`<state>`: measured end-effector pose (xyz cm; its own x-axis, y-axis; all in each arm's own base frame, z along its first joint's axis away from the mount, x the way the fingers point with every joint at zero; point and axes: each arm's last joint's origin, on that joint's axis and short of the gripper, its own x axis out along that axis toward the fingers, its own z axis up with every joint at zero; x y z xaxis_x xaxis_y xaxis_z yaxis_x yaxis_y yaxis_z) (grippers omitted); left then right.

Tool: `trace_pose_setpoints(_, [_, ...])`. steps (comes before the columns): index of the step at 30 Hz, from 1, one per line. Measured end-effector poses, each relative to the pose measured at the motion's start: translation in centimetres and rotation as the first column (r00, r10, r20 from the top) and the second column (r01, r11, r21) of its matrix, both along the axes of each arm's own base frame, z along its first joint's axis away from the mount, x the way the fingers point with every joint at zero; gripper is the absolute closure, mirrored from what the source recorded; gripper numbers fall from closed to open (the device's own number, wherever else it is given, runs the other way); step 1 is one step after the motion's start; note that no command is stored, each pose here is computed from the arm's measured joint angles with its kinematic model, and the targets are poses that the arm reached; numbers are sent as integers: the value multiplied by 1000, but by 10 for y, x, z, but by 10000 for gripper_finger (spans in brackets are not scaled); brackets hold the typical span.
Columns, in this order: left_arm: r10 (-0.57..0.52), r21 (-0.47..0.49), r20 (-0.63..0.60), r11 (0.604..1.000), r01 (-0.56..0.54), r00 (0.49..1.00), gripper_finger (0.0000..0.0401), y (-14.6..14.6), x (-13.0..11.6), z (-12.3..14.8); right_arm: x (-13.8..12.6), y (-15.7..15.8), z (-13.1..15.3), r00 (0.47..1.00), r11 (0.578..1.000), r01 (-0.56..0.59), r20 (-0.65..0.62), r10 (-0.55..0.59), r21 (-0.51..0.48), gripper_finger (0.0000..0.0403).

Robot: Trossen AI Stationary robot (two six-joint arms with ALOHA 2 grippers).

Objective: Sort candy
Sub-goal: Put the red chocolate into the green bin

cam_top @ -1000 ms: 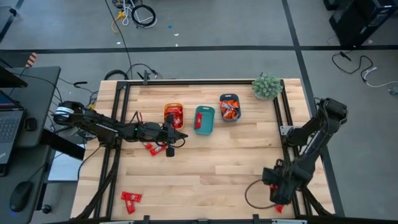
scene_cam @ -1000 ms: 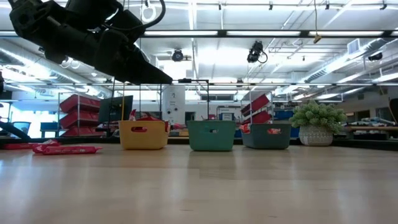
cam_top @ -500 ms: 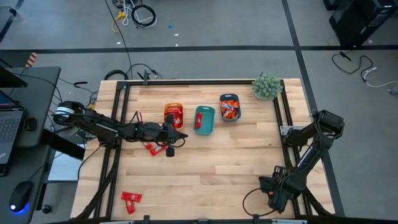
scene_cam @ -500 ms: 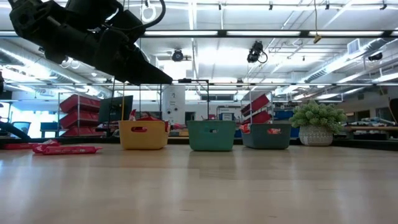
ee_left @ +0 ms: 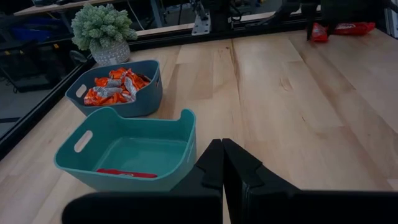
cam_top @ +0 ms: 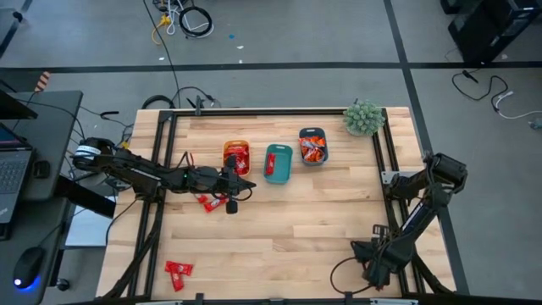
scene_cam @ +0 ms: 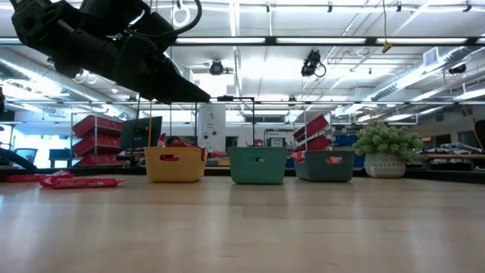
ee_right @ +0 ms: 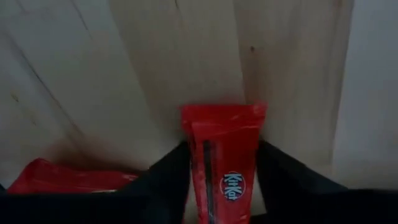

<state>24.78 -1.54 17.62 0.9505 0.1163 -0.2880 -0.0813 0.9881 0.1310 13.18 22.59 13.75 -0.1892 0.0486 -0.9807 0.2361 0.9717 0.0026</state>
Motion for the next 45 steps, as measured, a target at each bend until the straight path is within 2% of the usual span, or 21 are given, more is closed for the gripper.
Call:
trace_pose_setpoints(4, [0, -1, 0, 1000, 0, 1000, 401, 0, 0, 0, 8, -6, 0, 1000, 1000, -25, -8, 25, 12, 309])
trace_pose_setpoints(7, [0, -1, 0, 1000, 0, 1000, 401, 0, 0, 0, 18, -13, 0, 999, 999, -42, -6, 43, 24, 333])
trace_pose_setpoints(16, [0, -1, 0, 1000, 0, 1000, 401, 0, 0, 0, 56, -42, 1, 991, 995, -104, 89, 104, -3, 333])
trace_pose_setpoints(20, [0, -1, 1, 1000, 0, 1000, 401, 0, 0, 0, 85, -59, 9, 955, 979, -161, 230, 186, -123, 338])
trace_pose_setpoints(24, [0, -1, 2, 1000, 0, 1000, 401, 0, 0, 0, 121, -85, 22, 897, 948, -170, 356, 262, -271, 338])
trace_pose_setpoints(28, [0, -1, 2, 1000, 0, 1000, 401, 0, 0, 0, 164, -121, 35, 811, 939, -98, 520, 268, -330, 337])
trace_pose_setpoints(31, [0, -1, 2, 1000, 0, 1000, 401, 0, 0, 0, 189, -151, 45, 742, 949, -4, 636, 214, -316, 338])
trace_pose_setpoints(35, [0, 0, 2, 1000, 0, 1000, 401, 0, 0, 0, 206, -193, 52, 677, 946, 177, 731, 85, -274, 338])
trace_pose_setpoints(43, [0, 0, 2, 1000, 0, 1000, 401, 0, 0, 0, 223, -246, 65, 482, 898, 418, 872, -89, -139, 338])
trace_pose_setpoints(45, [0, -1, 3, 1000, 0, 1000, 401, 0, 0, 0, 224, -256, 65, 460, 881, 458, 880, -122, -117, 338])
